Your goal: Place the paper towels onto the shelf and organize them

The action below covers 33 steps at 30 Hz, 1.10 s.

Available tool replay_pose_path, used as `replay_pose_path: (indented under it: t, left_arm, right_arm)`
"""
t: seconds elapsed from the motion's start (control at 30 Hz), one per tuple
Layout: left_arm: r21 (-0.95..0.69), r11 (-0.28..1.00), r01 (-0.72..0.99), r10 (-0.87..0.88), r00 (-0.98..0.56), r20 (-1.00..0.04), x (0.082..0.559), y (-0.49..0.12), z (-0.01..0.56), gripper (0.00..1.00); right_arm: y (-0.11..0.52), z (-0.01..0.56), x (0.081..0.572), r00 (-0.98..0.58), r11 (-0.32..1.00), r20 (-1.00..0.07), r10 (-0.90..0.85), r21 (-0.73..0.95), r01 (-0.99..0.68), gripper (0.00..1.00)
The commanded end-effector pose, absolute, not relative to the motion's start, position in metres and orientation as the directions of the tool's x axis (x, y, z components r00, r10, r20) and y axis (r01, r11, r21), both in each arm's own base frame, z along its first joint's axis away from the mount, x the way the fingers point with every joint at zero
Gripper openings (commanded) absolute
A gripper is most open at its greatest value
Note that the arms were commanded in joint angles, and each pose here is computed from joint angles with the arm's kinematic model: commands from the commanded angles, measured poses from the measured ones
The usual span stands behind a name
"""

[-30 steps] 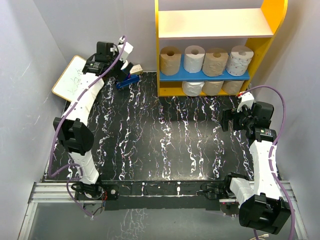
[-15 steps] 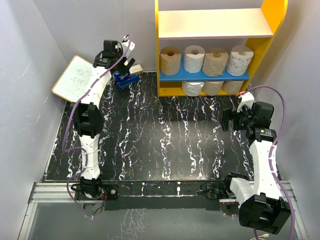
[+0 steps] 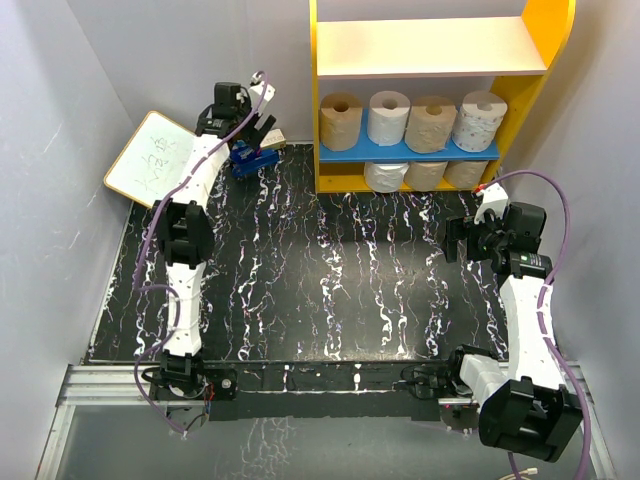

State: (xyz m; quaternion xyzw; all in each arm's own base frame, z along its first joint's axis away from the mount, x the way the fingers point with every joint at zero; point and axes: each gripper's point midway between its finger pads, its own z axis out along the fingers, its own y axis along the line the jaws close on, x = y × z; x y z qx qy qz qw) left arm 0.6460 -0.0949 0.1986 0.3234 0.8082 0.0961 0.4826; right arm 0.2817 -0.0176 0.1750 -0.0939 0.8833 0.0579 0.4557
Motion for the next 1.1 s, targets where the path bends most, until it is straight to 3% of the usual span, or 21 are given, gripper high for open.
replay_pose_path:
  t: [0.0, 0.67, 0.8, 1.07]
  left_arm:
    - [0.459, 0.788, 0.411, 0.597, -0.323, -0.735, 0.655, -0.097, 0.193, 0.98]
    - [0.469, 0.787, 0.401, 0.602, -0.329, -0.728, 0.672, -0.097, 0.159, 0.97]
    - [0.477, 0.78, 0.404, 0.613, -0.345, -0.711, 0.673, -0.096, 0.146, 0.88]
    - [0.491, 0.778, 0.393, 0.622, -0.363, -0.694, 0.675, -0.092, 0.131, 0.47]
  right_arm:
    - [-0.024, 0.18, 0.289, -0.542, 0.979, -0.831, -0.123, -0.013, -0.201, 0.98]
    - [-0.027, 0.172, 0.291, -0.568, 0.982, -0.816, -0.112, -0.003, -0.19, 0.98]
    - [-0.027, 0.172, 0.291, -0.57, 0.982, -0.814, -0.11, -0.001, -0.189, 0.98]
    - [-0.027, 0.171, 0.291, -0.571, 0.982, -0.814, -0.11, -0.001, -0.188, 0.98]
